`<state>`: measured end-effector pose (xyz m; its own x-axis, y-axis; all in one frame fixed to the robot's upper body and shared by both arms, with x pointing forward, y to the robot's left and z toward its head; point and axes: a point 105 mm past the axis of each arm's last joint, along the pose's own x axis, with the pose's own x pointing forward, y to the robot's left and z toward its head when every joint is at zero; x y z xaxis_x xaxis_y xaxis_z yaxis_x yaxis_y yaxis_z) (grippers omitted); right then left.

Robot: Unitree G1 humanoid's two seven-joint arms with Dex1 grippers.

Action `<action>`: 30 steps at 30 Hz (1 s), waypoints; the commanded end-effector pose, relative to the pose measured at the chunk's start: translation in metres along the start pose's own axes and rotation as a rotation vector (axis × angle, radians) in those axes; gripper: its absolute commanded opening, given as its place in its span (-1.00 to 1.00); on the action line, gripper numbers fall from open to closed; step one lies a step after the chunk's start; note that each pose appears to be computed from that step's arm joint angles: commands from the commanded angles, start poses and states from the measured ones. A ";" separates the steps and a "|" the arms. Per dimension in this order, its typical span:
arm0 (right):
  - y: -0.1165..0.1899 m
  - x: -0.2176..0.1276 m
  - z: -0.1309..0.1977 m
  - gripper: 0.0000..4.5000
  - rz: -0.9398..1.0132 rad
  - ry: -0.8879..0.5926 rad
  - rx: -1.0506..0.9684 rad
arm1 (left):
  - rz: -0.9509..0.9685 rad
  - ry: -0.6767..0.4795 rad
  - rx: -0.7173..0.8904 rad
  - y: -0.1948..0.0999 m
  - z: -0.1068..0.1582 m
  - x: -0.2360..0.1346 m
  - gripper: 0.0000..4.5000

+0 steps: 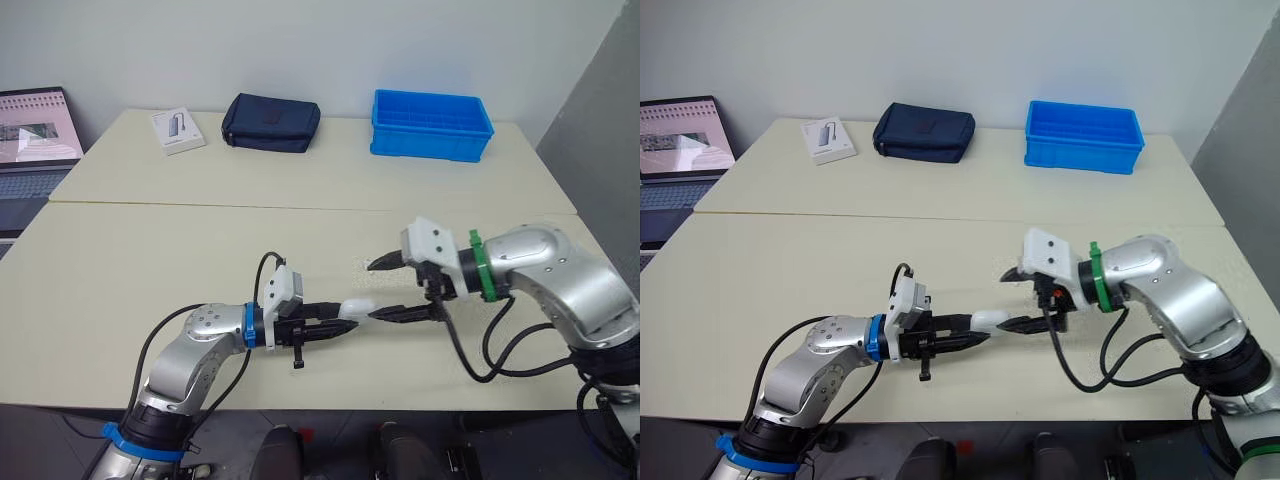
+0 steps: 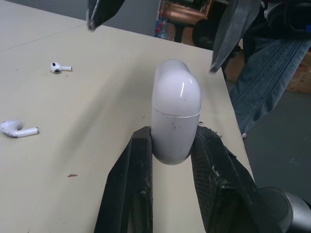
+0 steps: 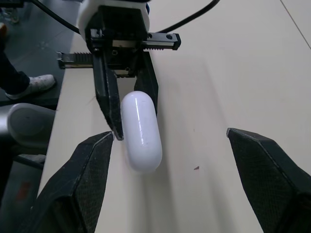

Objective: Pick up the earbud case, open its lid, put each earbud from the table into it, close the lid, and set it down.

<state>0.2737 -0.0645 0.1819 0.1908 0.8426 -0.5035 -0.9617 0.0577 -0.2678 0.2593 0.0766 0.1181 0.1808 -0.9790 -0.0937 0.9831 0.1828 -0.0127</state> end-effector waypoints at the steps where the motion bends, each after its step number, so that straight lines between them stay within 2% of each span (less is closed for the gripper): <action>1: -0.004 0.003 0.004 0.73 -0.037 0.008 -0.058 | -0.015 -0.030 0.025 -0.001 0.009 0.002 -0.67; 24: -0.019 -0.004 0.015 0.73 -0.079 -0.008 -0.080 | -0.023 -0.003 0.028 -0.002 0.000 -0.001 -0.67; 30: -0.012 -0.014 0.013 0.73 -0.058 -0.003 -0.083 | 0.052 -0.028 0.024 0.007 0.001 -0.007 -0.67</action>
<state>0.2852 -0.0664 0.1895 0.2392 0.8275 -0.5080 -0.9433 0.0741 -0.3236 0.2617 0.0819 0.1117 0.2020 -0.9742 -0.1011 0.9785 0.2050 -0.0205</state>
